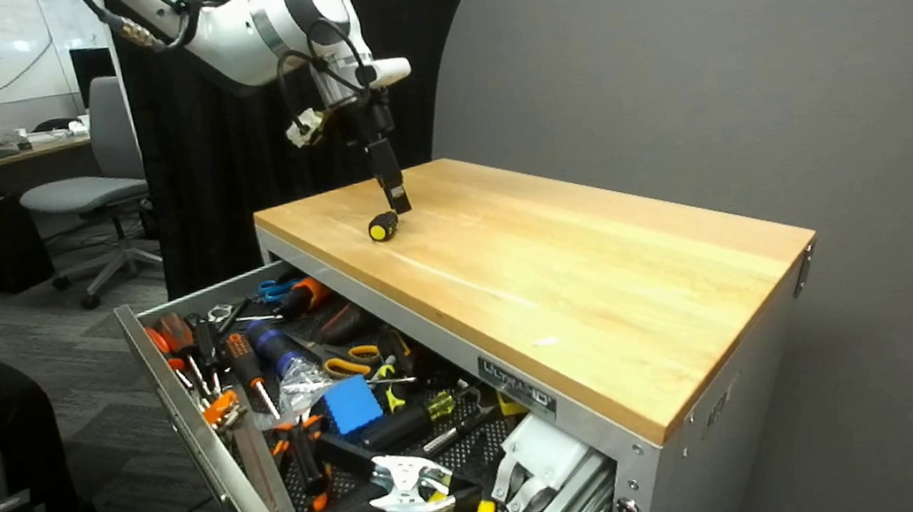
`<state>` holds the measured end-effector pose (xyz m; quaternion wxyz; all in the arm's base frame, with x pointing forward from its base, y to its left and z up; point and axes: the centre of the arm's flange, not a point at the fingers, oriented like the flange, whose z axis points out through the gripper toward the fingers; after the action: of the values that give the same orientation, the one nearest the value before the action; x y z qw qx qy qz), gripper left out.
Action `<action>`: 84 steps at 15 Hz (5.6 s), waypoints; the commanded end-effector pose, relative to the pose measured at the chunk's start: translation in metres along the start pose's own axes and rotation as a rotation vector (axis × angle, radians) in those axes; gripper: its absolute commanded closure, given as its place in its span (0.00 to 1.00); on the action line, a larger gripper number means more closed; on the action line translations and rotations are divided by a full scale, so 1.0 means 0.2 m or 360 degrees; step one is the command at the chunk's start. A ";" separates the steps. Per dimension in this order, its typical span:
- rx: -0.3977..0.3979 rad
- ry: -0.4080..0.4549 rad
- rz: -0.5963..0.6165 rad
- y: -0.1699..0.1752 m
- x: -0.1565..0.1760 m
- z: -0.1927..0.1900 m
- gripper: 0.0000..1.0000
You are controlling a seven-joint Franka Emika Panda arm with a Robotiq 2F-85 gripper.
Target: Put the screwdriver in the drawer then close it
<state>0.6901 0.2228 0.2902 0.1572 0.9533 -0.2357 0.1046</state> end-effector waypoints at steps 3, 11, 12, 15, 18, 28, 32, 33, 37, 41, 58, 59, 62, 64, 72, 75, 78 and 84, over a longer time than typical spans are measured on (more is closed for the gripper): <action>-0.0023 -0.0044 -0.0066 -0.10 0.07 0.02 0.44; -0.0046 -0.0221 -0.0062 0.04 0.01 -0.04 0.93; -0.0051 -0.0250 -0.0041 0.07 0.00 -0.03 0.94; -0.0053 -0.0355 0.0007 0.14 -0.02 0.00 0.92; -0.0065 -0.0417 0.0047 0.23 -0.08 0.01 0.91; -0.0254 -0.0546 0.0248 0.74 -0.36 0.18 0.91; -0.0191 -0.0539 0.0316 0.75 -0.49 0.29 0.65; -0.0155 -0.0533 0.0333 0.73 -0.51 0.30 0.59; -0.0053 -0.0531 0.0194 0.74 -0.56 0.34 0.29; 0.0104 -0.0596 -0.0086 0.86 -0.61 0.30 0.01; 0.0534 -0.0803 -0.0808 1.42 -0.57 0.13 0.00; 0.0560 -0.0784 -0.0828 1.42 -0.57 0.13 0.00; 0.0521 -0.0806 -0.0853 1.48 -0.51 0.14 0.00; 0.0488 -0.0809 -0.0853 1.53 -0.49 0.15 0.00; 0.0387 -0.0903 -0.0689 1.78 -0.45 0.45 0.00; 0.0328 -0.0977 -0.0653 1.87 -0.43 0.56 0.00; 0.0285 -0.1041 -0.0622 1.94 -0.45 0.66 0.00; 0.0159 -0.1141 -0.0625 2.04 -0.50 0.81 0.00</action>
<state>0.4267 -0.1245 0.2197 0.0190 0.9675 -0.0784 -0.2397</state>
